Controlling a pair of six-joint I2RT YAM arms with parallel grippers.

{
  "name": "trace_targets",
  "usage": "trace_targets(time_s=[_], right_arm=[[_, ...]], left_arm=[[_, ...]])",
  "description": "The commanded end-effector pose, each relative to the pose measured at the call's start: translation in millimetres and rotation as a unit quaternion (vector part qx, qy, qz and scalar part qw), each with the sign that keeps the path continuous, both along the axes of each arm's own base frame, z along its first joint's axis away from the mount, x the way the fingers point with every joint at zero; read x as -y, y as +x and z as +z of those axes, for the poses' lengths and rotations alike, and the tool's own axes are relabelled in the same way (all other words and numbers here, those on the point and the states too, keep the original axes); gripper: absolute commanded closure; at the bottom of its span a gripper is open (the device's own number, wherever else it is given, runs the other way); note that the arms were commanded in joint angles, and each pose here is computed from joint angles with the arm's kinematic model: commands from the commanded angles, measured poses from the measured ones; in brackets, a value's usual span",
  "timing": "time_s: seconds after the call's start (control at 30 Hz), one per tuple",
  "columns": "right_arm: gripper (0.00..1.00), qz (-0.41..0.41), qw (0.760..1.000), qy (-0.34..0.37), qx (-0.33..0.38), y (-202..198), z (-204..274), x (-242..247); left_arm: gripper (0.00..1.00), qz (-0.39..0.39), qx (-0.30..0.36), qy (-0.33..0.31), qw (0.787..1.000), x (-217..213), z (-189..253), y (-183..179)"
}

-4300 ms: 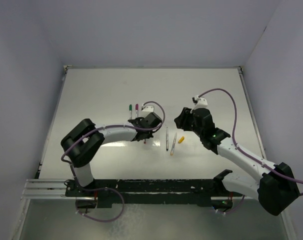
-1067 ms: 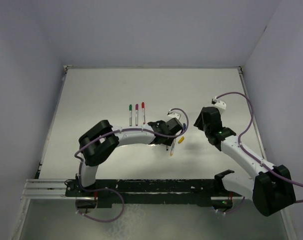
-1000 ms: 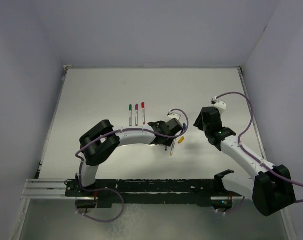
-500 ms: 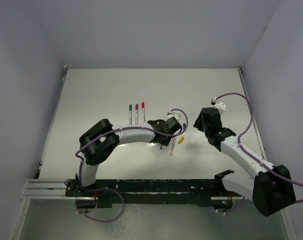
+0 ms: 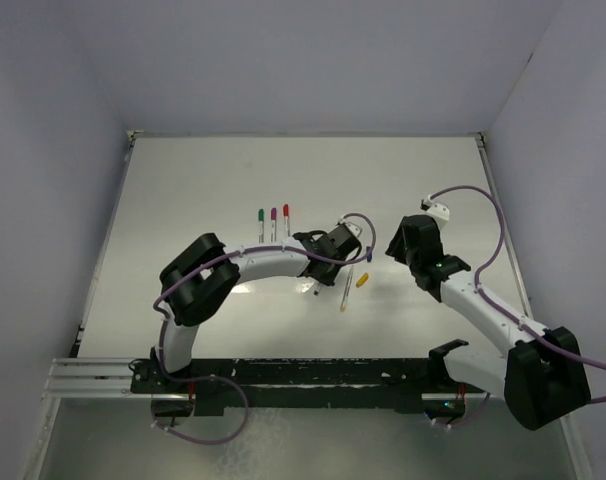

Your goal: Insert the pens into the pen caps

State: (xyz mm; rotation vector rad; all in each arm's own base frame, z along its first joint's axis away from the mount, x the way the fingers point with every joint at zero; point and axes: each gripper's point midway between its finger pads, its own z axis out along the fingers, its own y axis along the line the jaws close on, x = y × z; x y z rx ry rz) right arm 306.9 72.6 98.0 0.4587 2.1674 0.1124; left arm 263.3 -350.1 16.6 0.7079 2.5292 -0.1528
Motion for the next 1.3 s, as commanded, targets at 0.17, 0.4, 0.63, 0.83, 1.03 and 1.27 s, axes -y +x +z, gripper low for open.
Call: trace_targets(time_s=[0.17,0.4,0.63,0.83,1.03,1.27], right_arm=[[0.54,-0.001,1.0,0.012,0.018,12,15,-5],[0.54,0.015,1.0,0.01,0.006,15,9,-11],[0.57,0.052,0.998,-0.003,-0.033,20,-9,-21],[0.59,0.082,0.995,-0.027,-0.041,30,-18,-26],[0.59,0.113,0.992,-0.03,-0.047,38,-24,-37],[0.56,0.153,0.986,-0.042,-0.047,46,-23,-56]], left_arm=[[0.89,-0.023,-0.092,0.095,0.991,-42,-53,-36],[1.0,-0.018,-0.11,0.114,0.987,-58,-66,-44],[1.0,0.001,-0.071,0.043,0.997,-55,-32,-28],[1.0,0.008,-0.013,-0.041,0.999,-48,19,-15],[1.0,0.008,0.035,-0.101,0.994,-49,51,-15],[1.0,-0.015,0.074,-0.163,0.984,-51,69,-22]])
